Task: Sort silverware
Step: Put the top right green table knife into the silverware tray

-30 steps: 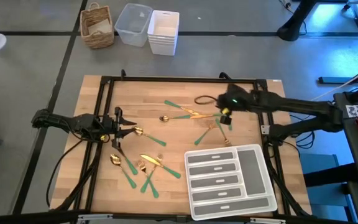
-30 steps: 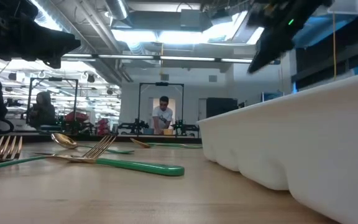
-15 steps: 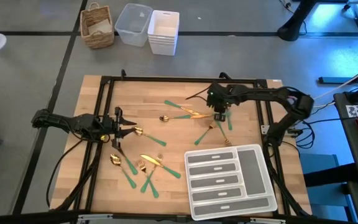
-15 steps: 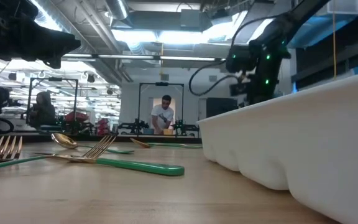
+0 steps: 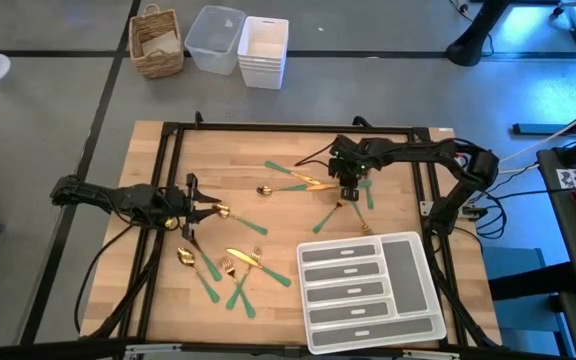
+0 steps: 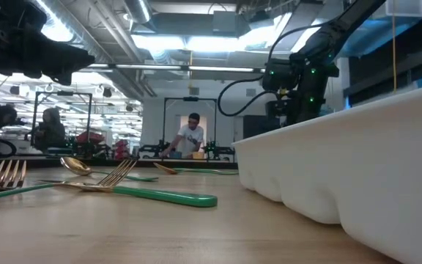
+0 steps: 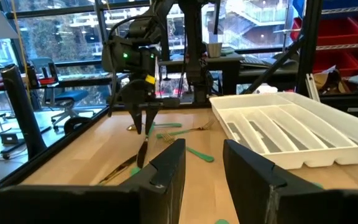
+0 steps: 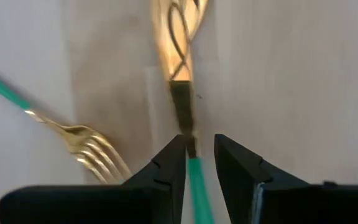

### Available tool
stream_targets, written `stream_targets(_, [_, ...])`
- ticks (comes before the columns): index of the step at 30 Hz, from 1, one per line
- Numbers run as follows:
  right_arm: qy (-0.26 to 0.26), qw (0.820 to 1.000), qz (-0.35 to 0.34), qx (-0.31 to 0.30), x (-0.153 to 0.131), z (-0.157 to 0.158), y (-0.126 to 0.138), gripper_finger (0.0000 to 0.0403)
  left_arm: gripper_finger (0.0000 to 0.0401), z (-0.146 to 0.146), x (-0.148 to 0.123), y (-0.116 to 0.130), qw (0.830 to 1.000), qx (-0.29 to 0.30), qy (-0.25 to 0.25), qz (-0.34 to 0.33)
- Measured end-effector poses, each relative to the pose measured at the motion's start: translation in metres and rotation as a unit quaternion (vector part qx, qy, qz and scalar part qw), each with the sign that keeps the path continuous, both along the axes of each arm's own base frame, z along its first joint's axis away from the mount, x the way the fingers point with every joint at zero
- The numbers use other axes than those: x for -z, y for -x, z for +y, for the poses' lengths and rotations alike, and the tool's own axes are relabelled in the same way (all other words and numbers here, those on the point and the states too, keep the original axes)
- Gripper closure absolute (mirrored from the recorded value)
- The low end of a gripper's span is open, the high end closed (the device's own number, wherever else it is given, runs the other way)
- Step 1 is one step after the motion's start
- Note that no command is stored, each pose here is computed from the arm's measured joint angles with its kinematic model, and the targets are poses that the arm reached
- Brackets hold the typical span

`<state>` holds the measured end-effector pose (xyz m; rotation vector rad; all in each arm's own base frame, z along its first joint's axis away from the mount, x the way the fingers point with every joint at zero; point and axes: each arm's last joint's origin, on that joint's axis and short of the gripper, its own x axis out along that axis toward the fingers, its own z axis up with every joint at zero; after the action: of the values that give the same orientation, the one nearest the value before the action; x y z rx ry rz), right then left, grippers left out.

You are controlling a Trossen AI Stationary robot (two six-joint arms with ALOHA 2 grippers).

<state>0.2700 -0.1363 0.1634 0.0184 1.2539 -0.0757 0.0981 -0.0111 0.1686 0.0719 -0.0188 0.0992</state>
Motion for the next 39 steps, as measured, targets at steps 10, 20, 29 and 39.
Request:
stream_targets(10, [0.002,1.000,0.001,-0.005,0.000,0.000,0.000,0.0315,0.0299,0.000,0.000,0.000,1.000,0.000,0.000,0.000])
stream_targets(20, [0.000,1.000,0.002,-0.001,0.000,0.000,0.000,0.0266,0.0299,0.000,0.000,0.000,1.000,0.000,0.000,0.000])
stream_targets(29, [-0.004,0.999,0.031,0.003,0.016,-0.002,-0.002,0.0265,0.0299,0.000,0.000,0.000,1.000,0.000,0.000,0.000])
stream_targets(39, [0.014,0.998,0.057,0.010,0.026,-0.005,-0.004,0.0274,0.0299,0.000,0.000,0.000,1.000,0.000,-0.003,0.000])
